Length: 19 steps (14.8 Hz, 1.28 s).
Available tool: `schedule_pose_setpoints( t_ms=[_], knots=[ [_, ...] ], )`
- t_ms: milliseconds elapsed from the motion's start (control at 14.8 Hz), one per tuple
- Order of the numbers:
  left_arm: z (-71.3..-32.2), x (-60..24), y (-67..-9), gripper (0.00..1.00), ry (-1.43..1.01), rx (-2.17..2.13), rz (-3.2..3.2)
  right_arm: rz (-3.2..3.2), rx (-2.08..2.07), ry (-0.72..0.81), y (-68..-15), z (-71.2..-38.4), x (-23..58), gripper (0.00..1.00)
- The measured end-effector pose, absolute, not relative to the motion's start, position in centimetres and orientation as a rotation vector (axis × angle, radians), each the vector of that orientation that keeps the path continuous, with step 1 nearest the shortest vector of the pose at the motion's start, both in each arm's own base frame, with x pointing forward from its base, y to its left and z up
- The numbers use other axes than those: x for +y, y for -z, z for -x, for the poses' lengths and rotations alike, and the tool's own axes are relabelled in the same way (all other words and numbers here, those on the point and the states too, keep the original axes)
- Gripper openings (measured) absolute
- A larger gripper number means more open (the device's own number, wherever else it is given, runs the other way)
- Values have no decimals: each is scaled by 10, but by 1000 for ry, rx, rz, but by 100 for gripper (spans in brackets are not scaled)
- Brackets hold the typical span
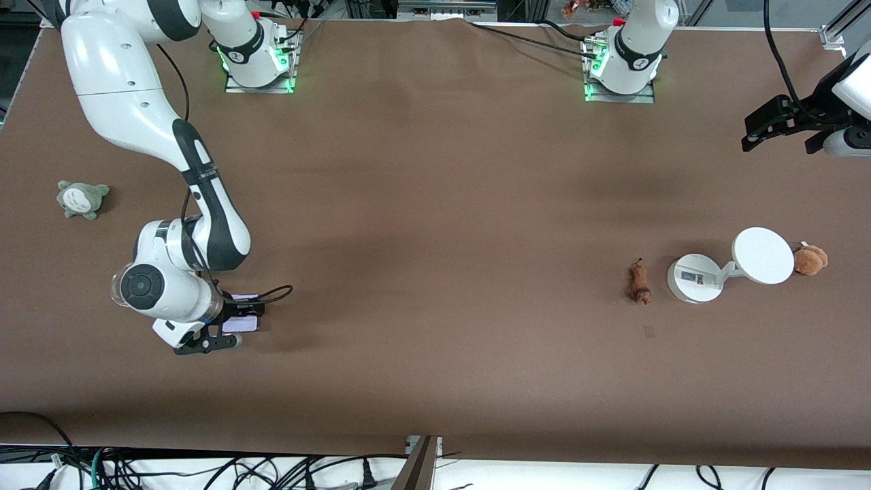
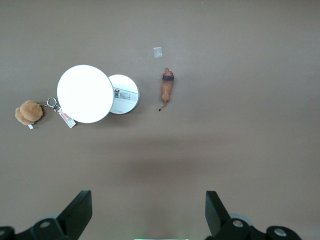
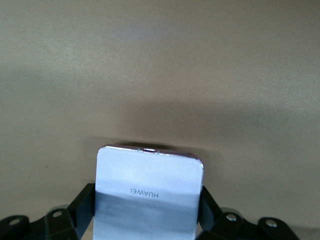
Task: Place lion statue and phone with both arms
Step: 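Carry the phone beside the glass cup and lower it with the right gripper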
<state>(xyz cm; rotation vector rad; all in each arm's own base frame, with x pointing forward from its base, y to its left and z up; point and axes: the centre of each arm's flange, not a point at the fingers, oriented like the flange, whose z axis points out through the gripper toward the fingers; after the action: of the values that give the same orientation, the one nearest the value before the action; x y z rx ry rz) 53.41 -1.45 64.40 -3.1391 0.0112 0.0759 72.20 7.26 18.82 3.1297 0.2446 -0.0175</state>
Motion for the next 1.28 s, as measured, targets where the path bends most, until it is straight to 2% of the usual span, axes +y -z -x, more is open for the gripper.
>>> schedule_pose_setpoints(
  t_ms=[878,1013,1148,1283],
  knots=[
    [-545,-9,-642,100,-41,-14,3142,-3132,221,-15,-174,-725,34,85],
    [-548,-9,-637,100,-56,-13,3142,-3132,223,-15,-174,-725,31,89],
    [-553,-9,-627,100,-82,-13,3142,-3132,218,-20,-175,-726,28,99],
    [-558,-9,-619,100,-106,-12,3142,-3133,220,-23,-179,-727,29,99]
  ],
)
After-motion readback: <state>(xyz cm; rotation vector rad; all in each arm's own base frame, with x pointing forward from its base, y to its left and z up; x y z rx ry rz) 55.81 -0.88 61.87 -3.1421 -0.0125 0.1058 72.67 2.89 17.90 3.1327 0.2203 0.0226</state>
